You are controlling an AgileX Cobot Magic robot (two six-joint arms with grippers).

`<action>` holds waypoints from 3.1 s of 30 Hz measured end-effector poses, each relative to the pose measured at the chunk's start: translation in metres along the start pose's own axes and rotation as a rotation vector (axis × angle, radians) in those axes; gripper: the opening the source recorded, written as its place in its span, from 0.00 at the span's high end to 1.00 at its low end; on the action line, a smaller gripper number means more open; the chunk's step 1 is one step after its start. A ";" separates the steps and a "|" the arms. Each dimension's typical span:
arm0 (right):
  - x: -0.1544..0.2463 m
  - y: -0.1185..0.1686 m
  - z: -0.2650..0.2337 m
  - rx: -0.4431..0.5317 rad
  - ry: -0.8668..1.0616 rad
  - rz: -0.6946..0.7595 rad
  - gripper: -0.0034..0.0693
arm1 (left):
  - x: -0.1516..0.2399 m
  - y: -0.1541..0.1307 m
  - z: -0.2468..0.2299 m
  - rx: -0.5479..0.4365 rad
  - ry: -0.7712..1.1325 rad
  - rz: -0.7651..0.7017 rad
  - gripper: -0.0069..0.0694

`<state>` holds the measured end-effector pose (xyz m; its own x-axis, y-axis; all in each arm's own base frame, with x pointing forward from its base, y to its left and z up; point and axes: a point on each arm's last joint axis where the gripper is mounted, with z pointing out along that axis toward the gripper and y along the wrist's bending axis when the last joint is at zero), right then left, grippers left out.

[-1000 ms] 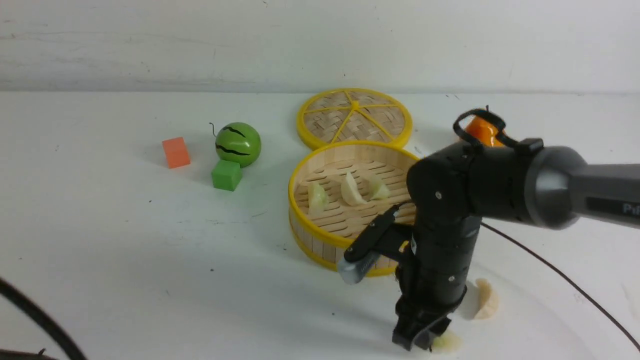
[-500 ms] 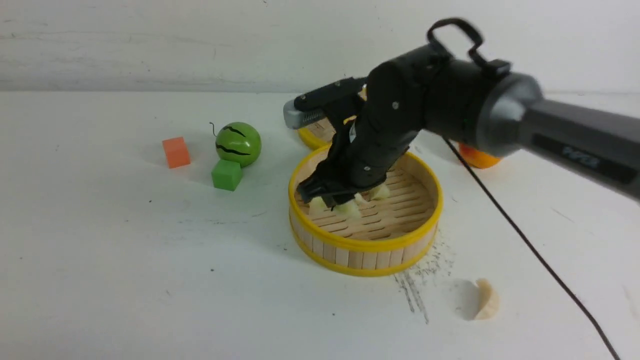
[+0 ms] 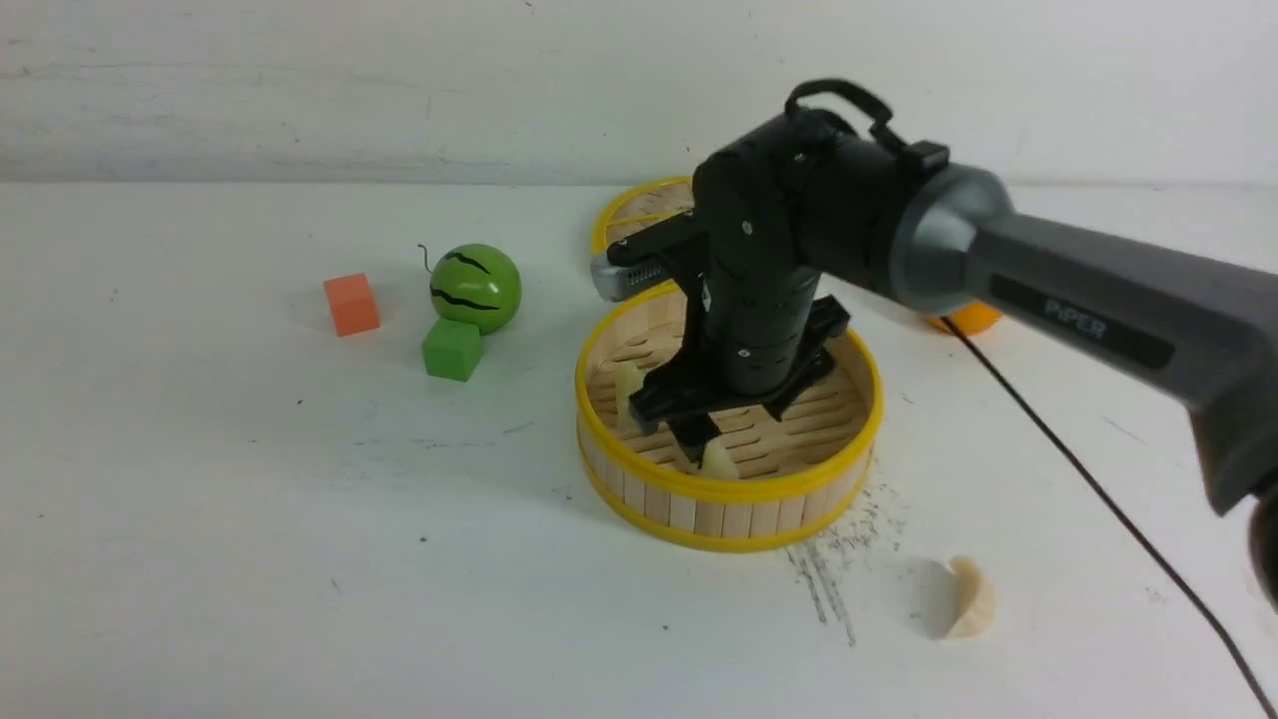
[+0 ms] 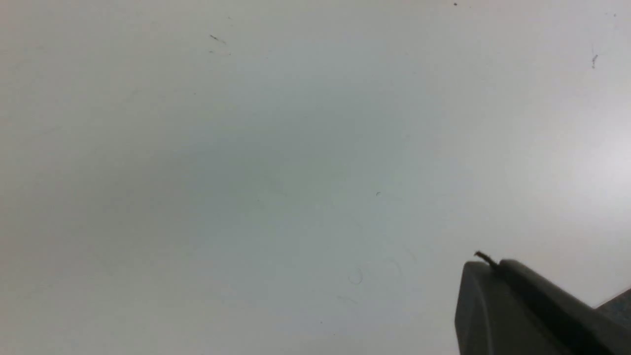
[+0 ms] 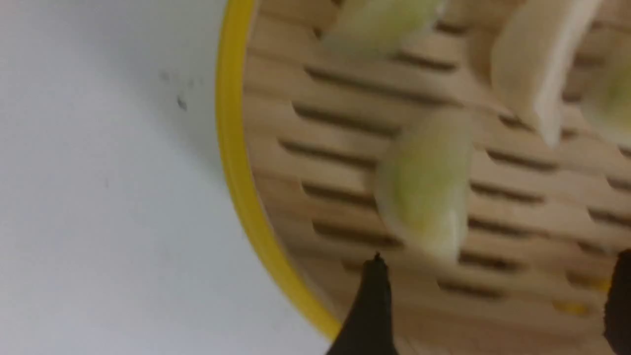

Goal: Put the dumplings into the steamer on the white table.

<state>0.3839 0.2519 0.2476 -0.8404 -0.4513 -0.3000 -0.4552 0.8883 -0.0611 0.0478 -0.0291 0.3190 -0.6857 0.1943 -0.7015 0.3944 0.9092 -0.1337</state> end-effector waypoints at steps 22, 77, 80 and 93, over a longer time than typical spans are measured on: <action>0.137 -0.104 0.019 -0.016 0.082 0.497 0.25 | -0.006 0.002 0.000 -0.021 -0.069 0.020 0.92; 0.047 -0.047 -0.140 -0.209 -0.312 -0.011 0.46 | 0.062 0.011 -0.018 0.064 -0.355 -0.066 0.86; 0.075 -0.040 -0.172 -0.215 -0.395 -0.054 0.62 | 0.062 0.011 -0.018 0.064 -0.355 -0.066 0.86; 0.229 -0.043 -0.220 -0.187 -0.786 -0.015 0.98 | 0.062 0.011 -0.018 0.064 -0.355 -0.066 0.86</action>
<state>0.1461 0.0914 0.3910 -0.4129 -0.2092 -0.8864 -0.5647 0.8224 0.0689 -0.0014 -0.0004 0.2869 -0.4603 -0.0147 -0.8877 0.4016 0.8883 -0.2230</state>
